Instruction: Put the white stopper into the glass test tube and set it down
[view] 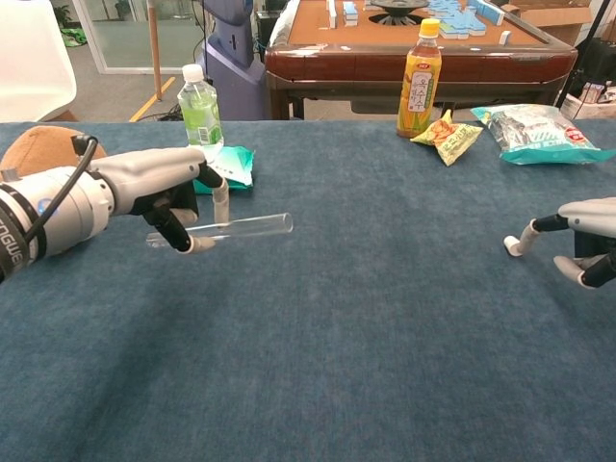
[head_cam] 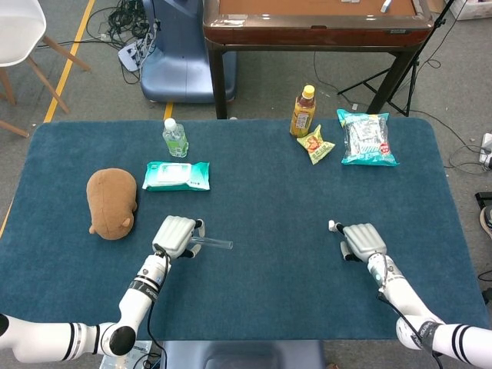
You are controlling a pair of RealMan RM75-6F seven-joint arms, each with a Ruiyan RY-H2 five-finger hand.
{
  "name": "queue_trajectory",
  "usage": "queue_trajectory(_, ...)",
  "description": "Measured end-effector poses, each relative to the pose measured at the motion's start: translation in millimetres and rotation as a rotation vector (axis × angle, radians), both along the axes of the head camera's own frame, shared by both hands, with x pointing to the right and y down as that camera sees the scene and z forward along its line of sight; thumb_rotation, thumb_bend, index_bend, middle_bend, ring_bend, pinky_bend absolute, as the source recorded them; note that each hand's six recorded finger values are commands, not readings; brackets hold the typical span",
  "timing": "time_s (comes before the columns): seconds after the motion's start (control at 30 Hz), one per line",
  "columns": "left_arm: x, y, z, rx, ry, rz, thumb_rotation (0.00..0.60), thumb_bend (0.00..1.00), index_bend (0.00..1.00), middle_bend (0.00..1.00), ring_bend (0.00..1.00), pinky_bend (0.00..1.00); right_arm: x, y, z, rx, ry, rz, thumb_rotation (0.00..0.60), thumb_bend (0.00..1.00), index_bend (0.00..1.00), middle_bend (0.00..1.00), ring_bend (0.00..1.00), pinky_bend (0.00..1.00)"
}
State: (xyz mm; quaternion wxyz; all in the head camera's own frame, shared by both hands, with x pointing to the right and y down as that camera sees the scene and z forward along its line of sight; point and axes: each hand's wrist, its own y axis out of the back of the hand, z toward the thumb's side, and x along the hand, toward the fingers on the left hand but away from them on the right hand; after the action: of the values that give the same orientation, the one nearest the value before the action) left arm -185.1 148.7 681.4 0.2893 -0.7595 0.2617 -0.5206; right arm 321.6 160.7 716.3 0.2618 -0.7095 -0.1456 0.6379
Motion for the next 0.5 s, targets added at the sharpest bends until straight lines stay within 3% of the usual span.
queue_trajectory(0.5, -3.2, 1.5, 3.7, -0.008, -0.003, -0.001, 0.6, 0.32, 0.56, 1.0, 1.0, 1.0, 2.0, -11.6, -3.4, 0.029, 0.015, 0.017, 0.6, 0.65, 0.2, 1.0, 1.0, 1.0)
